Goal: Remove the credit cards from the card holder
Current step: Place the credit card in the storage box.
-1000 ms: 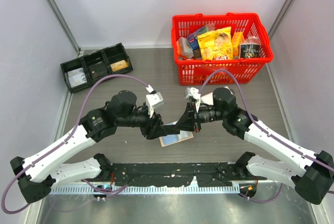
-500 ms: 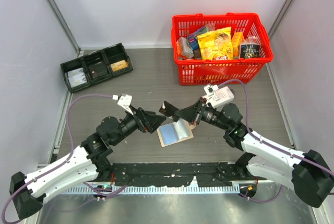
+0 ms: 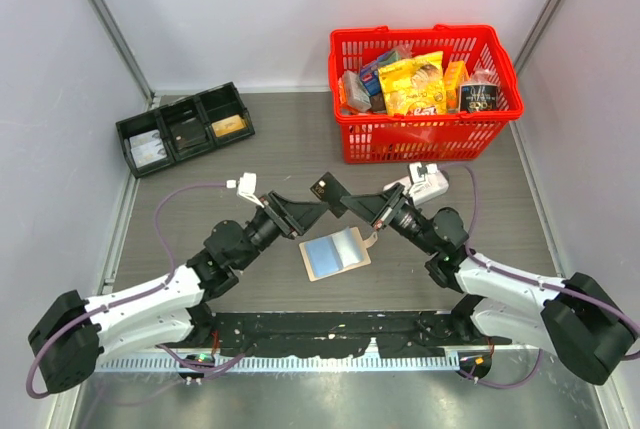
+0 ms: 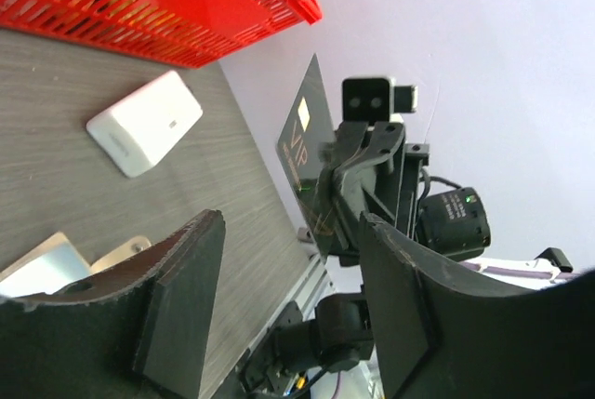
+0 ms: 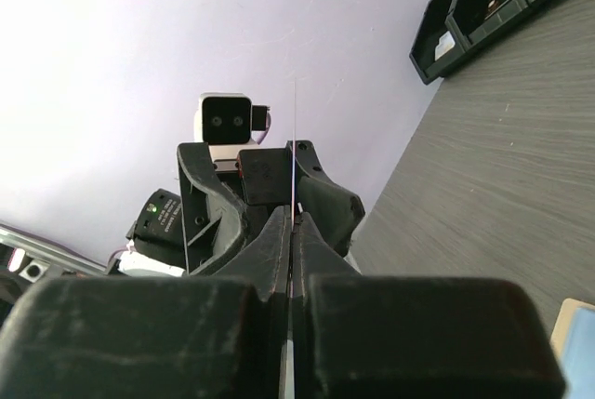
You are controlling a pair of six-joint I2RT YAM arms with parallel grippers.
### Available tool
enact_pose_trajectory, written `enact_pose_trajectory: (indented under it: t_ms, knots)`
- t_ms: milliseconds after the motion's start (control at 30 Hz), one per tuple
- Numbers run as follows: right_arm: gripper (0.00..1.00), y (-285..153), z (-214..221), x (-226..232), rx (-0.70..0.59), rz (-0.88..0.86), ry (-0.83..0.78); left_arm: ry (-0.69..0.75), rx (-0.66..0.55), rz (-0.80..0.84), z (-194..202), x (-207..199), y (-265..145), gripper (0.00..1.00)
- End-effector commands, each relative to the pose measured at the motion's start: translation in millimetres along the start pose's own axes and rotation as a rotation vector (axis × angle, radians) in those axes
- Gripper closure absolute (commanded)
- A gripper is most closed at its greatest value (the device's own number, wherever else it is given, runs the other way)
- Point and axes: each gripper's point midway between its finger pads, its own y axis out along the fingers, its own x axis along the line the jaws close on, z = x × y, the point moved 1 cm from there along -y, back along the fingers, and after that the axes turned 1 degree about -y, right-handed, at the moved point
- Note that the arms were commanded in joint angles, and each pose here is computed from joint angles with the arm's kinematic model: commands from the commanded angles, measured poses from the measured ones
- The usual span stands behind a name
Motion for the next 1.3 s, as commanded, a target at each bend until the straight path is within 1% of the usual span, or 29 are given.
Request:
enact_pose_trajectory:
  t_ms: [0, 167, 200, 233, 267, 333, 367, 433, 467, 500, 533, 567, 633, 667, 733, 767, 800, 900, 967, 1000, 1033, 1100, 1200, 1233, 1267]
  knots:
    - [0.99, -1, -10, 18, -0.065, -0.086, 0.054, -0.052, -0.122, 0.131, -26, -34, 9, 0.42]
    - [0.99, -1, -9, 17, -0.064, -0.084, 0.058, -0.08, -0.116, 0.146, -23, -34, 18, 0.65]
    - [0.99, -1, -8, 16, -0.065, -0.081, 0.061, -0.087, -0.113, 0.146, -22, -34, 19, 0.67]
    - [0.99, -1, -8, 15, -0.064, -0.078, 0.06, -0.09, -0.111, 0.146, -21, -33, 20, 0.73]
    - [0.99, -1, -7, 14, -0.061, -0.074, 0.061, -0.094, -0.108, 0.145, -20, -31, 21, 0.8]
    - [0.99, 0, -6, 11, -0.056, -0.066, 0.062, -0.097, -0.118, 0.148, -20, -31, 21, 0.98]
    - [0.99, 0, -4, 9, -0.051, -0.062, 0.066, -0.098, -0.125, 0.148, -21, -30, 22, 1.0]
    - [0.98, -1, -4, 7, -0.054, -0.054, 0.069, -0.1, -0.146, 0.151, -25, -31, 21, 1.0]
    - [0.94, -1, -3, 4, -0.053, -0.045, 0.068, -0.097, -0.157, 0.148, -27, -30, 21, 1.0]
    - [0.8, -2, -3, 2, -0.055, -0.039, 0.066, -0.093, -0.169, 0.139, -29, -28, 20, 1.0]
    - [0.74, -2, -4, 0, -0.058, -0.028, 0.061, -0.089, -0.185, 0.128, -32, -25, 19, 1.0]
    - [0.59, -3, -7, 1, -0.068, -0.027, 0.052, -0.09, -0.203, 0.11, -36, -20, 18, 1.0]
    - [0.42, -5, -12, -4, -0.078, 0.007, 0.025, -0.096, -0.246, 0.074, -48, -9, 15, 1.0]
    - [0.36, -5, -10, -15, -0.064, 0.059, 0.012, -0.102, -0.271, 0.052, -55, -2, 11, 1.0]
    - [0.28, -7, -14, -28, -0.051, 0.147, -0.028, -0.118, -0.332, -0.005, -74, 17, 4, 1.0]
    - [0.25, -9, -17, -32, -0.042, 0.201, -0.04, -0.127, -0.361, -0.033, -83, 27, -1, 1.0]
    - [0.22, -11, -21, -39, -0.042, 0.251, -0.095, -0.126, -0.415, -0.066, -100, 38, -7, 1.0]
    - [0.18, -24, -36, -45, -0.034, 0.379, -0.236, -0.157, -0.556, -0.164, -137, 69, -32, 1.0]
    - [0.14, -34, -48, -44, -0.058, 0.428, -0.303, -0.161, -0.664, -0.229, -161, 87, -52, 1.0]
    - [0.11, -38, -53, -45, -0.079, 0.45, -0.322, -0.155, -0.721, -0.274, -174, 97, -62, 1.0]
    - [0.1, -44, -58, -43, -0.093, 0.46, -0.354, -0.147, -0.761, -0.332, -182, 111, -71, 1.0]
    - [0.07, -54, -71, -40, -0.142, 0.486, -0.407, -0.155, -0.851, -0.392, -202, 128, -86, 1.0]
    - [0.06, -67, -87, -38, -0.199, 0.547, -0.492, -0.201, -0.953, -0.439, -231, 154, -101, 1.0]
    - [0.06, -72, -91, -39, -0.192, 0.581, -0.53, -0.225, -0.98, -0.459, -239, 166, -105, 1.0]
    - [0.06, -75, -99, -36, -0.228, 0.6, -0.554, -0.245, -1.005, -0.466, -248, 176, -107, 1.0]
